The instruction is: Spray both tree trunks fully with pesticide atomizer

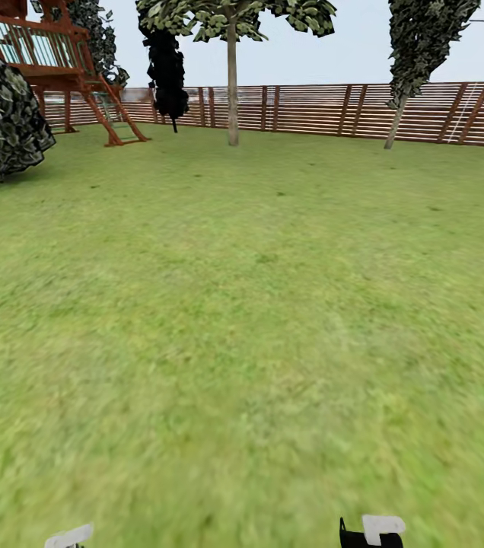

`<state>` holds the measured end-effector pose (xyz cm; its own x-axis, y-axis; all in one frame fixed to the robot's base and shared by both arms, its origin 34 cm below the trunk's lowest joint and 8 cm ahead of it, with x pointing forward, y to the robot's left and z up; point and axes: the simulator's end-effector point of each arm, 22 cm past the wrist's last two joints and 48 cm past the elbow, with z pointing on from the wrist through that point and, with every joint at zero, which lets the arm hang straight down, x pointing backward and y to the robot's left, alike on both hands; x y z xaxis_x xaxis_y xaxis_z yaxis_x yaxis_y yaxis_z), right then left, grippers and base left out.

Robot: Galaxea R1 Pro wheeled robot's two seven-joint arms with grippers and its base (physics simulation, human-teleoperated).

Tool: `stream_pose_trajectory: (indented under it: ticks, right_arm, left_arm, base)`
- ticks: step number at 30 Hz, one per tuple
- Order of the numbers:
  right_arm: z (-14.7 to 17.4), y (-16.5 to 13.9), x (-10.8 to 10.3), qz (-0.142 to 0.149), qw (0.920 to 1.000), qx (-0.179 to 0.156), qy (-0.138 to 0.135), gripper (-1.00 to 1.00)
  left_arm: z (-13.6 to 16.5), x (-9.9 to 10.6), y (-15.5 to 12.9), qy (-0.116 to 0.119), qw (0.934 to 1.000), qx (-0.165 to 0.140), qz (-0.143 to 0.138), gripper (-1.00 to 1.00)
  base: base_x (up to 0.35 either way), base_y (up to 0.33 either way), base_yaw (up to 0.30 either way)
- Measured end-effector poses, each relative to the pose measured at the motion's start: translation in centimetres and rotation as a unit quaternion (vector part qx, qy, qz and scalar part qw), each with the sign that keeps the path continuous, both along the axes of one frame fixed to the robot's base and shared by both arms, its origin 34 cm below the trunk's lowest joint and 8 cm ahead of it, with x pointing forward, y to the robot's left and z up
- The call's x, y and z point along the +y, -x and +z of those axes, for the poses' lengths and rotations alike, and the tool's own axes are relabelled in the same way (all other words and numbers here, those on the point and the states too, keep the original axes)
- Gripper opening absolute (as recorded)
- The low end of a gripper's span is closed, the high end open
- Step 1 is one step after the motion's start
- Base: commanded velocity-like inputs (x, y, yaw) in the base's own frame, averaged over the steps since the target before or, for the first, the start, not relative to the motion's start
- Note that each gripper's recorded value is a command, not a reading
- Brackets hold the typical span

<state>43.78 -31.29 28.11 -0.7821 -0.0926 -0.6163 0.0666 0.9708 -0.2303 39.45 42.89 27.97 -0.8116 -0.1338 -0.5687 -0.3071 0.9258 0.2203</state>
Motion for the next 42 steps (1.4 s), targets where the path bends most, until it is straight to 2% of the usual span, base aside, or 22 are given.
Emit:
stream_pose_trajectory:
  ticks: [42]
  right_arm:
    - [0.01, 0.0, -0.07, 0.0, 1.0, 0.0, 0.0, 1.0]
  left_arm:
    - [0.0, 0.0, 0.0, 0.0, 1.0, 0.0, 0.0, -1.0]
  base:
    - [0.336, 0.0, 0.0]
